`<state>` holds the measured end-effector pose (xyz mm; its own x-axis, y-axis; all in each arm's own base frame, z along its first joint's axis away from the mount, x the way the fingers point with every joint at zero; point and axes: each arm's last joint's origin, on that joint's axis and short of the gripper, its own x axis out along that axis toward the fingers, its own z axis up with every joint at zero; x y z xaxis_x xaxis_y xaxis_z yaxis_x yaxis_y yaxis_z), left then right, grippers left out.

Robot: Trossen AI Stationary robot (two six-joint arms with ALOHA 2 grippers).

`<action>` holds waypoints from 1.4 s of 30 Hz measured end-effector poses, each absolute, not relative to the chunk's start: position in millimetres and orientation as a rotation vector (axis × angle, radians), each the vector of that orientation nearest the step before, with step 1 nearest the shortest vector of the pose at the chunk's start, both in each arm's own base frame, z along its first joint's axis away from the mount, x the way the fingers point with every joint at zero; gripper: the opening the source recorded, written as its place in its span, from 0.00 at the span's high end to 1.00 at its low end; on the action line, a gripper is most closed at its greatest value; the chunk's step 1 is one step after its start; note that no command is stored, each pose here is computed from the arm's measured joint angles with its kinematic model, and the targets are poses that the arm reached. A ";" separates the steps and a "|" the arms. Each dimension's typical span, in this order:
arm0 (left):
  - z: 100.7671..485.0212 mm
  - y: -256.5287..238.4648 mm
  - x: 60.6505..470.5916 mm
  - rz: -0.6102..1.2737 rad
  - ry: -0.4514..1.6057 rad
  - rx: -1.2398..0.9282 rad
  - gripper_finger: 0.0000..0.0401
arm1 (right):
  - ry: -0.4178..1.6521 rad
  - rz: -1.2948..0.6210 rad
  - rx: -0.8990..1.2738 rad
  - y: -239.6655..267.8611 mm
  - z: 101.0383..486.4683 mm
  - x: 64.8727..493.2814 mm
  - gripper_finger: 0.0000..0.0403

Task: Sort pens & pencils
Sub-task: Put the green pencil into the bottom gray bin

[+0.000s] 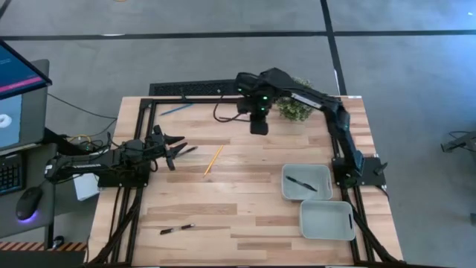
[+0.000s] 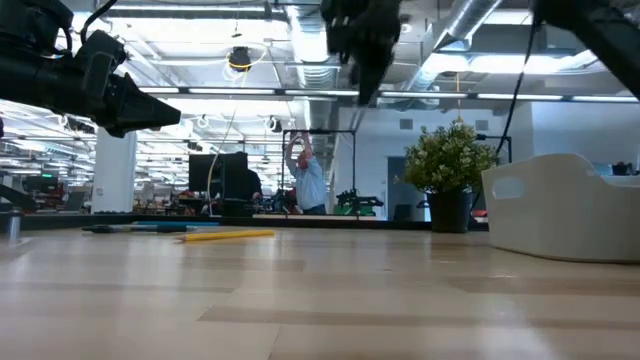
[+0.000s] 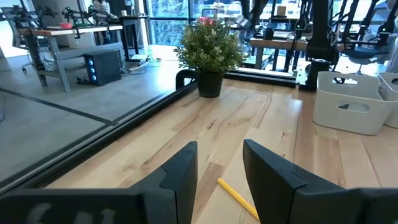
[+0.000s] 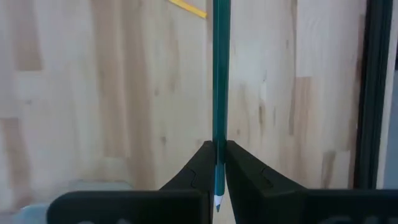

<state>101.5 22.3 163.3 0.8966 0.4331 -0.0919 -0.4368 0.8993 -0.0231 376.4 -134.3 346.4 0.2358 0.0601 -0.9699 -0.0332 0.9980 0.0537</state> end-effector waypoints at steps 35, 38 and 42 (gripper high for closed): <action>163.3 22.3 101.5 0.450 0.092 -0.013 0.70 | 1.305 -0.029 0.280 51.7 380.6 156.6 0.87; 163.3 22.3 101.5 0.450 0.092 -0.013 0.70 | 1.327 -0.003 0.305 68.0 366.3 140.5 0.87; 163.3 22.3 101.5 0.452 0.081 -0.059 0.70 | 1.328 0.045 0.359 91.6 349.7 123.3 0.87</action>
